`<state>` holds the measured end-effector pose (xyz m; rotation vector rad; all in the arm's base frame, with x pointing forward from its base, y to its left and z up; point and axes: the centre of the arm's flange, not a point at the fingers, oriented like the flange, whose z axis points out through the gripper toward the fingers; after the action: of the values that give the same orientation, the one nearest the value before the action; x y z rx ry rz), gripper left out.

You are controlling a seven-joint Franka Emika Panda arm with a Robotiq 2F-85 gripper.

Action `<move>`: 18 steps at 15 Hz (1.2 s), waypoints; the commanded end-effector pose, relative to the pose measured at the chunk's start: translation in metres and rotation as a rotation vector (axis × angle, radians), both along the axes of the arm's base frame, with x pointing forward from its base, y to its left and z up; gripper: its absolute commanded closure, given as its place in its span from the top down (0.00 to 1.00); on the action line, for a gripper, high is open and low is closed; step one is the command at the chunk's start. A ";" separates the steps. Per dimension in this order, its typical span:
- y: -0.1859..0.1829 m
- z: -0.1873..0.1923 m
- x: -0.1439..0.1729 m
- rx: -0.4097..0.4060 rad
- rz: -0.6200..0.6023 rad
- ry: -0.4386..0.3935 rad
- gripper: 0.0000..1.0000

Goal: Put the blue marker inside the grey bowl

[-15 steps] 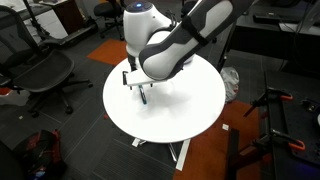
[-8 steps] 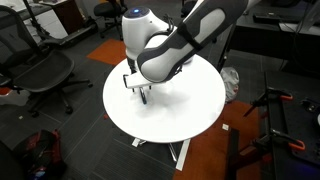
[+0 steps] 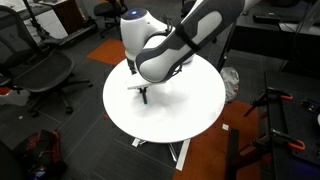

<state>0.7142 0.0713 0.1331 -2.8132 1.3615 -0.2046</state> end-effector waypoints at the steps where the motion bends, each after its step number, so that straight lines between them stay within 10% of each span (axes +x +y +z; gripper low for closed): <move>1: 0.001 -0.001 0.010 0.016 0.008 0.028 0.02; 18: -0.058 0.161 -0.096 -0.026 -0.033 -0.025 0.05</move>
<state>0.6672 0.0389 0.2549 -2.7738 1.4018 -0.2653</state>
